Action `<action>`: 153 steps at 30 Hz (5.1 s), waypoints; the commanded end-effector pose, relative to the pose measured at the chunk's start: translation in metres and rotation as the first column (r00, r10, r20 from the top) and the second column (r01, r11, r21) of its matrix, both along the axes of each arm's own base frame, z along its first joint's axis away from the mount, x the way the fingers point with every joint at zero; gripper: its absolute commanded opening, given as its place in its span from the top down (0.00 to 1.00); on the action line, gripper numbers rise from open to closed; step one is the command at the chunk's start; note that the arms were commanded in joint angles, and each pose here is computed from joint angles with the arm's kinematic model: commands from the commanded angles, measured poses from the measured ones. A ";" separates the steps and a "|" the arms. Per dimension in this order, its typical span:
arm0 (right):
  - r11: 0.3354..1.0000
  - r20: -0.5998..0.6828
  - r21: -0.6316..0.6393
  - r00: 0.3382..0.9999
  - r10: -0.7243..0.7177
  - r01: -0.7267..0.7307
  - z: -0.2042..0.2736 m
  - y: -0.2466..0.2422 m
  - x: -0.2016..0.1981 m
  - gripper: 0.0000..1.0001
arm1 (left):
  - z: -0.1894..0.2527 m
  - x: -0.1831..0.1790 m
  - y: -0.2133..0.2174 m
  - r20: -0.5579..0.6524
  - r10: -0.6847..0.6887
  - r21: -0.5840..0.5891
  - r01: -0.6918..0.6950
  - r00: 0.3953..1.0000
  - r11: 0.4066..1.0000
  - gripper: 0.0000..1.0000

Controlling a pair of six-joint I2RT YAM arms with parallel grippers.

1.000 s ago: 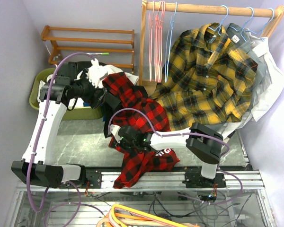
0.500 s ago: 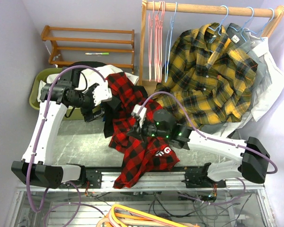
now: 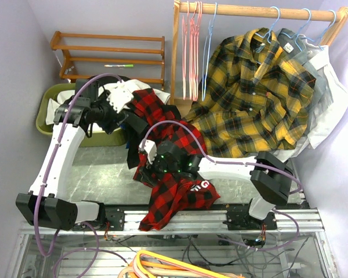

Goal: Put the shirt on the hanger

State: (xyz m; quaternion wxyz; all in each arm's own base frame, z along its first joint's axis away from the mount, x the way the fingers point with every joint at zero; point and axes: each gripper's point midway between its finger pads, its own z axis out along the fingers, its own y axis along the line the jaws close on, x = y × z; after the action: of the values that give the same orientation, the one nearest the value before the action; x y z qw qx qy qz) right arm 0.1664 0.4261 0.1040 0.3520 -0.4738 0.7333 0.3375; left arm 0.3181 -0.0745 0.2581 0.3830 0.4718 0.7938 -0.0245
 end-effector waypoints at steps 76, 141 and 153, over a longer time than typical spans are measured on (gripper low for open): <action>0.999 0.025 0.025 0.999 0.036 -0.037 0.029 -0.024 -0.014 1.00 | -0.028 -0.031 -0.002 -0.106 0.007 -0.125 -0.020 0.994 0.992 0.31; 0.958 0.159 0.209 0.960 -0.230 0.195 0.085 -0.087 -0.010 0.00 | 0.174 -0.025 -0.113 0.304 -0.308 -0.220 0.381 0.902 0.898 0.93; 0.719 0.349 0.094 0.654 -0.671 0.688 0.042 -0.099 0.053 0.03 | 0.208 -0.041 -0.104 0.353 -0.243 -0.264 0.345 0.904 0.901 0.93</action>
State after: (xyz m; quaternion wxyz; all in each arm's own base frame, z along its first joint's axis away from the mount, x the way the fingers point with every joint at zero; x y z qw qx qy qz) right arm 0.1881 0.3463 0.1312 0.5092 -0.3148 0.7852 0.1585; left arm 0.2864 -0.1823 0.4466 0.5480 0.5343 0.6293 -0.1349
